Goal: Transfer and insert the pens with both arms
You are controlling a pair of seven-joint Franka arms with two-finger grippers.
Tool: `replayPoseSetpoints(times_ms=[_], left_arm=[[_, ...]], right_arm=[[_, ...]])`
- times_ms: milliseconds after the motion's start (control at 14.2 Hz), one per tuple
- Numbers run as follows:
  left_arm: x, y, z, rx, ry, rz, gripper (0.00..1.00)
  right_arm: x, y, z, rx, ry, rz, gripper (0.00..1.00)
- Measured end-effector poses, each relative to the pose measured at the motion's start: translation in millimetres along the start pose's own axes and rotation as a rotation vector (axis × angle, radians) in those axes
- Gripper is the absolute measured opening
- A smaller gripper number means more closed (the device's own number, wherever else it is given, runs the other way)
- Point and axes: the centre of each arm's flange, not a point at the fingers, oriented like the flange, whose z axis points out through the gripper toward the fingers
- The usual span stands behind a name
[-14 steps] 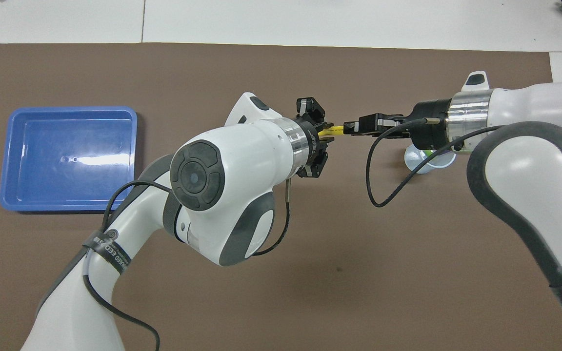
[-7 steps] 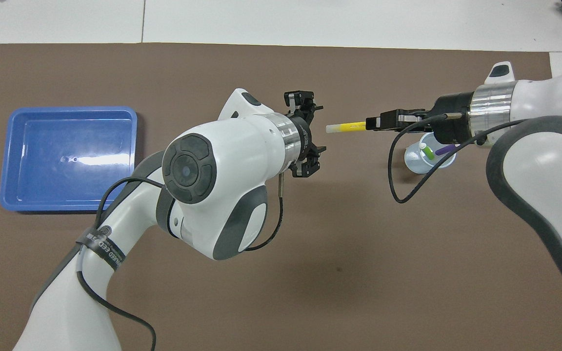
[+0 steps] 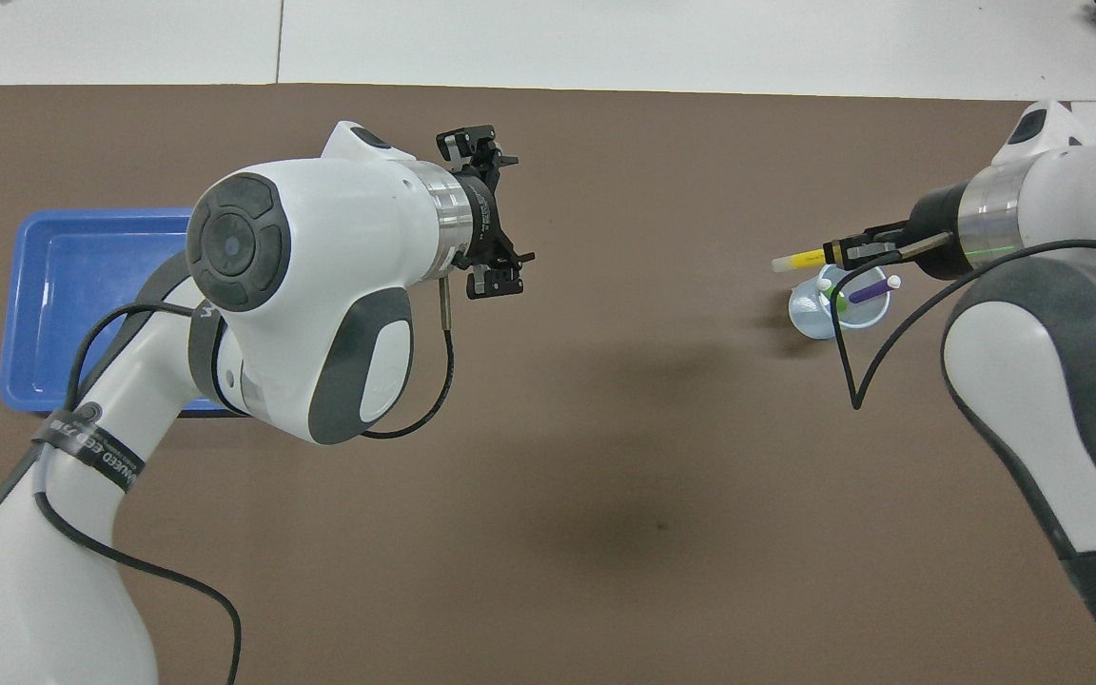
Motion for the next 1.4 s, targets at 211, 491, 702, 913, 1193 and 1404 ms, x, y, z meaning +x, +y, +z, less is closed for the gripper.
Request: replayPoseSetpoints(times_ms=[211, 491, 702, 913, 1193, 1404], left_arm=[[16, 11, -5, -0.020, 0.033, 0.005, 1.00], [62, 32, -14, 0.018, 0.096, 0.093, 1.00], [97, 41, -22, 0.098, 0.141, 0.191, 1.00], [138, 49, -41, 0.197, 0.172, 0.307, 1.00], [182, 52, -71, 0.323, 0.179, 0.495, 1.00], [206, 49, -87, 0.418, 0.204, 0.649, 1.00]], right_arm=[[-4, 16, 2, -0.086, -0.033, -0.029, 0.19], [-12, 51, 15, -0.106, -0.071, -0.042, 0.19], [-15, 63, 31, -0.101, -0.090, -0.029, 0.19], [-15, 64, 48, -0.099, -0.089, -0.031, 0.19], [-20, 64, 75, -0.100, -0.082, -0.020, 0.19], [-21, 63, 79, -0.100, -0.081, 0.006, 0.37]])
